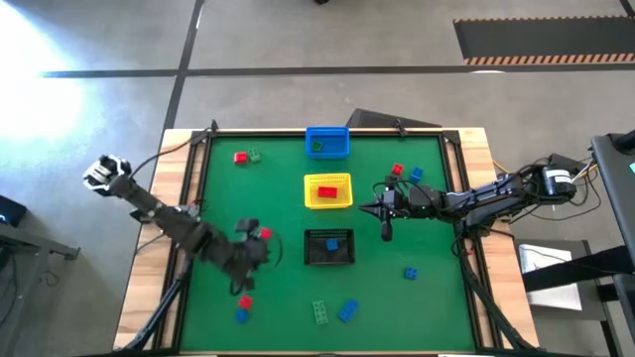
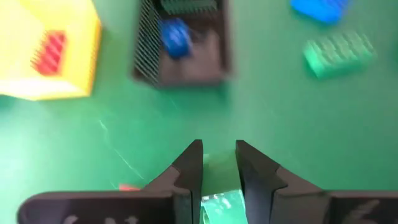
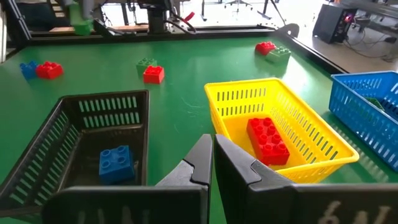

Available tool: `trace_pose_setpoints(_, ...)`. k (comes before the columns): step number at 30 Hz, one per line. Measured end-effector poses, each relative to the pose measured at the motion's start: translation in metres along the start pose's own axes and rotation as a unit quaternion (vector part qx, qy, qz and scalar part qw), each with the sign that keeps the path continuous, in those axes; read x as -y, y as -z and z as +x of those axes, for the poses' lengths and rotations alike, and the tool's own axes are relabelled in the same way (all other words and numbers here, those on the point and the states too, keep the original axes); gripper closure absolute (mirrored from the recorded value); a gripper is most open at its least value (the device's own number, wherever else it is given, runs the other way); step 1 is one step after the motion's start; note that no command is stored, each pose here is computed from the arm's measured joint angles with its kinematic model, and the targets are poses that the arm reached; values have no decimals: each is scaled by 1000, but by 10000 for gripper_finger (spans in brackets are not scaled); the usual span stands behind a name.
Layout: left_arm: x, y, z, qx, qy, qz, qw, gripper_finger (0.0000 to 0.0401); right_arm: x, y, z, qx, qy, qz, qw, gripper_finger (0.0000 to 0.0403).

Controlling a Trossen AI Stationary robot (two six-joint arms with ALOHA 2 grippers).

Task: Sort & place blocks by color
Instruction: Put the green game piece into the blue bin

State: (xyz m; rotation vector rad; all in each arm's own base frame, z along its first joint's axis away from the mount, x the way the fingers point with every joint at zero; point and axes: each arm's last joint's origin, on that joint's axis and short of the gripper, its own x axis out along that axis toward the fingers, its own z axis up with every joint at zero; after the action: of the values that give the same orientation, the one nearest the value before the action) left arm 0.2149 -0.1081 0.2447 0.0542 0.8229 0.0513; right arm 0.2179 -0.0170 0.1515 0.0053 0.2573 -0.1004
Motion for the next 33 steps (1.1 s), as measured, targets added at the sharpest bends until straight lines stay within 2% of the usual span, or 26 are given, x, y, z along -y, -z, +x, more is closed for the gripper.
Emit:
trace_pose_setpoints(6, -59, -28, 19, 68, -77, -10, 995, 347, 0, 0, 0, 0, 0, 1, 1000, 394)
trace_pose_setpoints(11, -118, -53, 26, 157, -150, -46, 975, 347, 0, 0, 0, 0, 0, -5, 1000, 394)
trace_pose_setpoints(17, -190, -64, 46, 239, -149, -93, 955, 347, 0, 0, 0, 0, 0, -9, 1000, 394)
trace_pose_setpoints(23, -253, -67, 82, 229, -201, -120, 945, 347, 0, 0, 0, 2, 0, -13, 1000, 394)
trace_pose_setpoints(27, -290, -70, 108, 209, -196, -138, 948, 347, 0, 0, 0, 2, 0, -13, 1000, 394)
trace_pose_setpoints(33, -329, -72, 135, 172, -188, -156, 954, 347, 0, 0, 0, 2, 0, -14, 1000, 394)
